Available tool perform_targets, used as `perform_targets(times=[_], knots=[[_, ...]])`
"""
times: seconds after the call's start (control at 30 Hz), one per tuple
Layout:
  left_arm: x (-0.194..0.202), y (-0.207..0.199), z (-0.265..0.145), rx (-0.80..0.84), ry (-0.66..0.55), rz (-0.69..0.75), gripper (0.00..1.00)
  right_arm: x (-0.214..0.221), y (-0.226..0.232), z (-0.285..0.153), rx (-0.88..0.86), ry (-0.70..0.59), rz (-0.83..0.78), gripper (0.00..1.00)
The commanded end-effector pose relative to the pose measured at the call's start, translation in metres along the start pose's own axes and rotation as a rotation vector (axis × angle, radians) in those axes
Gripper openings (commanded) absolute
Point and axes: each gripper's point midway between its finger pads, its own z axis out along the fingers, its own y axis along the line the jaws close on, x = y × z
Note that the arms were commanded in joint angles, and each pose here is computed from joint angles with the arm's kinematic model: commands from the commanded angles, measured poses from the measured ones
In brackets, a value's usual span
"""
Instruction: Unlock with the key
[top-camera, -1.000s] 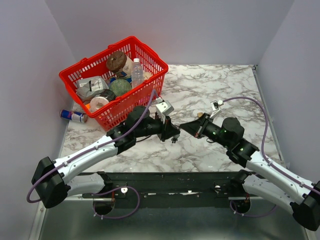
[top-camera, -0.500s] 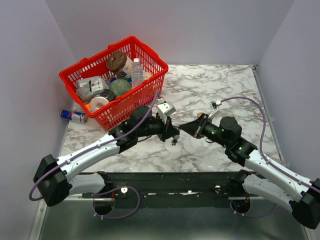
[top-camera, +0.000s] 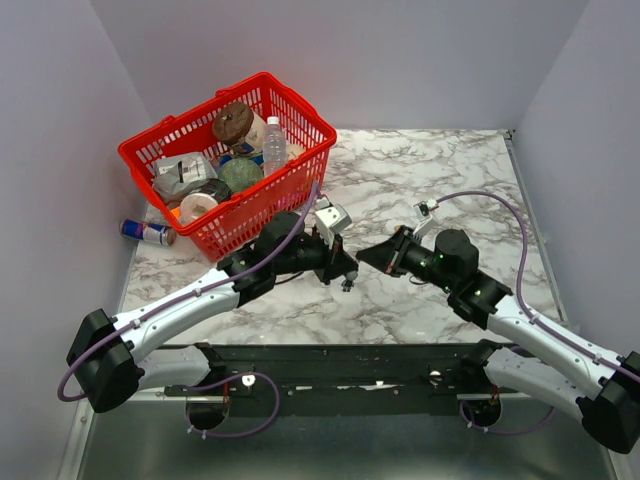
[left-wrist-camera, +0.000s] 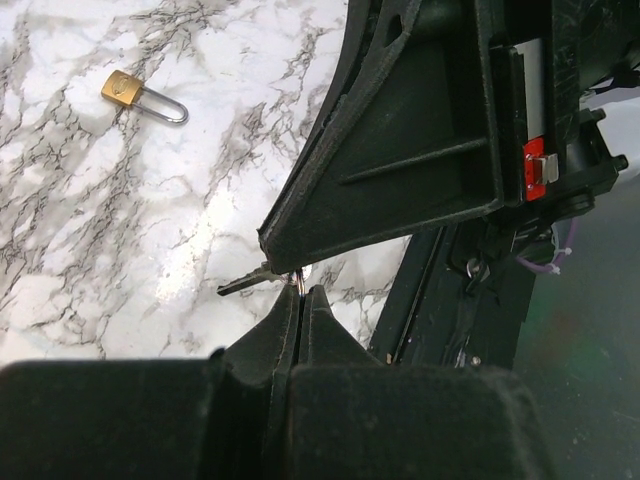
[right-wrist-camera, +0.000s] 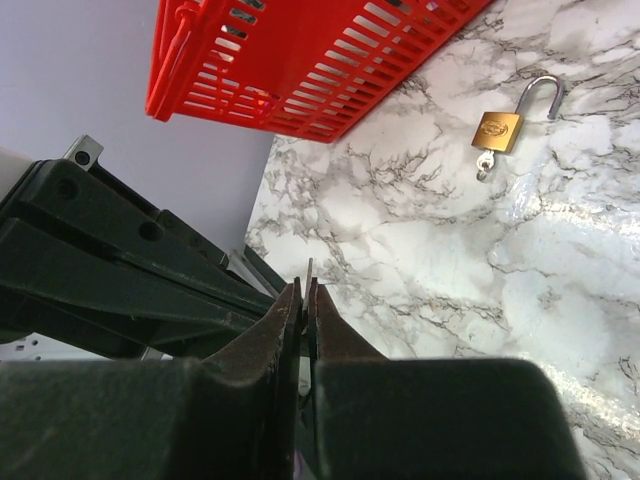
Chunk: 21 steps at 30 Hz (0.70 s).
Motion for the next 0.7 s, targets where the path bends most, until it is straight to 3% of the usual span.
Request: perform_targets(times=[0.0, 0.07, 0.17, 0.2, 0.33, 0.43, 0.53, 0.67], knots=[[-0.031, -0.006, 0.001, 0.008, -0.09, 0.051, 0.0, 0.018, 0.004, 0.0, -0.029, 0.091, -0.007, 0.11], [-0.032, -0.005, 0.0, 0.003, -0.091, 0.054, 0.0, 0.019, 0.005, 0.0, -0.042, 0.095, -0.01, 0.01], [-0.033, -0.001, 0.0, -0.023, -0.087, 0.051, 0.0, 0.018, 0.006, 0.0, -0.052, 0.094, -0.026, 0.01], [-0.034, 0.0, -0.001, -0.029, -0.09, 0.059, 0.05, 0.017, 0.006, 0.0, -0.051, 0.086, -0.033, 0.01], [-0.039, 0.015, -0.008, -0.125, -0.111, 0.076, 0.75, 0.008, 0.0, -0.005, -0.029, 0.021, -0.08, 0.01], [-0.047, 0.018, -0.017, -0.167, -0.13, 0.068, 0.87, 0.002, 0.0, -0.01, -0.031, -0.018, -0.137, 0.01], [-0.057, 0.019, -0.024, -0.201, -0.155, 0.005, 0.93, -0.007, 0.003, -0.019, -0.023, -0.045, -0.209, 0.01], [-0.069, 0.025, -0.024, -0.255, -0.158, -0.28, 0.94, -0.013, 0.001, -0.027, -0.012, -0.058, -0.377, 0.01]])
